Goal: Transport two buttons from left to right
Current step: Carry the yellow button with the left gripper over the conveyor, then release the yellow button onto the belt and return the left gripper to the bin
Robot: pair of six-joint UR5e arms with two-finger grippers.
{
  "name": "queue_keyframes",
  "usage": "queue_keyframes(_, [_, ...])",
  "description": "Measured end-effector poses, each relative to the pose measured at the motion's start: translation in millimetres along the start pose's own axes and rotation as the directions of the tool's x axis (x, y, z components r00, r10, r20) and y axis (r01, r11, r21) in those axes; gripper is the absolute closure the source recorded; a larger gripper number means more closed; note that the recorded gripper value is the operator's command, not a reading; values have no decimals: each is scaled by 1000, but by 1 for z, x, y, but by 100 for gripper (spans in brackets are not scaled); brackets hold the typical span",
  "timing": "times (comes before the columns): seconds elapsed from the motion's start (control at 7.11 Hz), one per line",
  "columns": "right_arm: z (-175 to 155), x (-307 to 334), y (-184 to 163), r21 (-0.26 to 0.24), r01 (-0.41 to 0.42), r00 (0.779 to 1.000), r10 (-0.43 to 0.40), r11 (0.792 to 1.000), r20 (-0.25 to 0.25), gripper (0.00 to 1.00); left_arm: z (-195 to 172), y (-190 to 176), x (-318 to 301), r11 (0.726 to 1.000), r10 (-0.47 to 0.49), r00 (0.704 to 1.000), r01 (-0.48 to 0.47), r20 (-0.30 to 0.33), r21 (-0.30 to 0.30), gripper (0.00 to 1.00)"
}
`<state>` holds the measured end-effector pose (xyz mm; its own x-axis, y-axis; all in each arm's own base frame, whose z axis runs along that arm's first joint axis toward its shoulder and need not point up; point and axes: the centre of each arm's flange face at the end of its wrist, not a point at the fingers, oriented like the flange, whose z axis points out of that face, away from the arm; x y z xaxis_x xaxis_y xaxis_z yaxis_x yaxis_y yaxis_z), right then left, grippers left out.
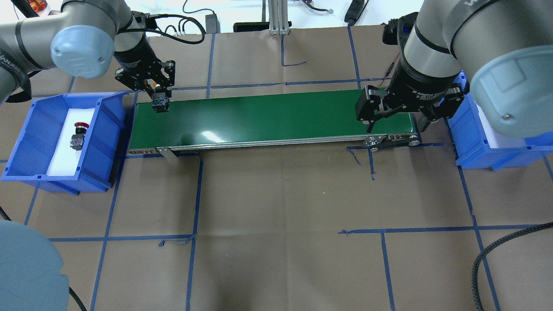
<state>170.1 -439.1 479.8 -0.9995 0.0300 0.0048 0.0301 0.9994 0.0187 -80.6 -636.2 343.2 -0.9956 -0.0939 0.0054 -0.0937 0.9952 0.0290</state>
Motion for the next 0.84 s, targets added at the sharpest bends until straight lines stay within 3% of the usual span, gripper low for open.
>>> queue_keyframes(0.28, [0,0,0,0,0,1000,0,1000,1,0,18,9,0,998,63,998,-63,0,-8,99])
queue_keyframes(0.7, [1,0,0,-2,0,1000,0,1000,-1,0,67,10,-2,992,118,993,-118,5,37,96])
queue_keyframes(0.84, [1,0,0,-2,0,1000,0,1000,0,0,82,8,-2,991,127,992,-127,7,42,67])
